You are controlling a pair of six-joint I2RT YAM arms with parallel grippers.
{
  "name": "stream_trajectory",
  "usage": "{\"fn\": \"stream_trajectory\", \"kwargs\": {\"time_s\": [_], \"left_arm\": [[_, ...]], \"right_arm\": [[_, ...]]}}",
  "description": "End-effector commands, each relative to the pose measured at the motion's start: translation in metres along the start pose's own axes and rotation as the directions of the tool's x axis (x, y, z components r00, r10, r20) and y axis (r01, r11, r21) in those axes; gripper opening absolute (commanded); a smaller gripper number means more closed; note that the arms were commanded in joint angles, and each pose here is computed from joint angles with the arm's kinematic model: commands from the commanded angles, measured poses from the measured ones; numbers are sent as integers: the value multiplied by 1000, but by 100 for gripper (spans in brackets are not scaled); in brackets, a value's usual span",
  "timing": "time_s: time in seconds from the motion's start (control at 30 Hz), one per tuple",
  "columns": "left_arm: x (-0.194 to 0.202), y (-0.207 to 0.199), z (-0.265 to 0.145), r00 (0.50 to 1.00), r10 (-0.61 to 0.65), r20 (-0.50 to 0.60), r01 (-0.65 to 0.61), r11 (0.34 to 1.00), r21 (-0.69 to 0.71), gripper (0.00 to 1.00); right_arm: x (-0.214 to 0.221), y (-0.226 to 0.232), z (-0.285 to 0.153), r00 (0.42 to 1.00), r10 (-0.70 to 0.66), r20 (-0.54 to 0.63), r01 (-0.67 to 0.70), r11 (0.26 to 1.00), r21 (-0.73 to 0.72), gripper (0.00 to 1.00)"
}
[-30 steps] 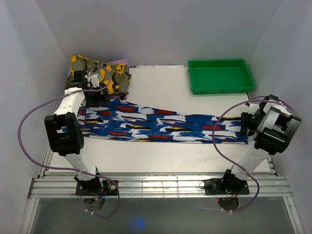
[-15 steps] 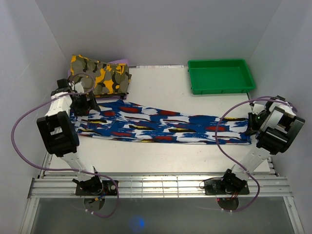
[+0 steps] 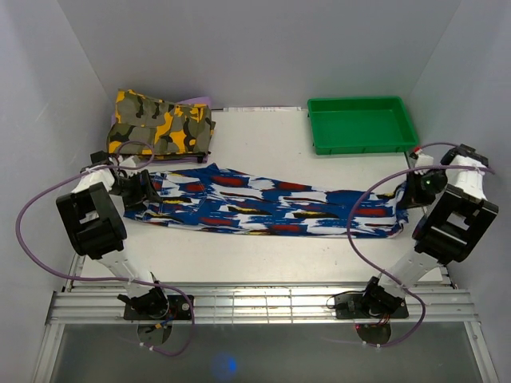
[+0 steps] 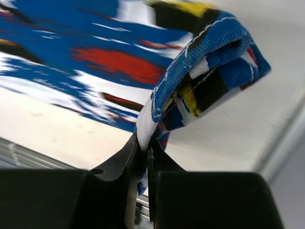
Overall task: Fold and stack the trousers
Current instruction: Fold the trousers
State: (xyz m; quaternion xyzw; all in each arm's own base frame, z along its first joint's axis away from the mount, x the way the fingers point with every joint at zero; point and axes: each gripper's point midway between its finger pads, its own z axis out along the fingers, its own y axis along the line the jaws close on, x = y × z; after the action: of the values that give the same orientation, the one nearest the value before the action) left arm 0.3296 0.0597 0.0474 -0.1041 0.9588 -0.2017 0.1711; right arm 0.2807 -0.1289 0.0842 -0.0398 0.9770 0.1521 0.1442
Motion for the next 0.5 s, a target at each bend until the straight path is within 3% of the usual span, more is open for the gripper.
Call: {"fn": "stream_trajectory", "kwargs": {"time_s": [0.0,0.27,0.47], "left_arm": [[4,-5,3,1000,27,4,-27,999,37,75],[15,-3,7,1000,26,-5,-26,999,28,77],[19,-6,6,1000,23,-3,-22,999,42,78]], "right_arm": [[-28,88,-14,991,-42,130,69,976,-205,8],[-55,195,-1,964,-159,213,232,895,-382,8],[-62,251,18,961,-159,225,251,845,-472,8]]}}
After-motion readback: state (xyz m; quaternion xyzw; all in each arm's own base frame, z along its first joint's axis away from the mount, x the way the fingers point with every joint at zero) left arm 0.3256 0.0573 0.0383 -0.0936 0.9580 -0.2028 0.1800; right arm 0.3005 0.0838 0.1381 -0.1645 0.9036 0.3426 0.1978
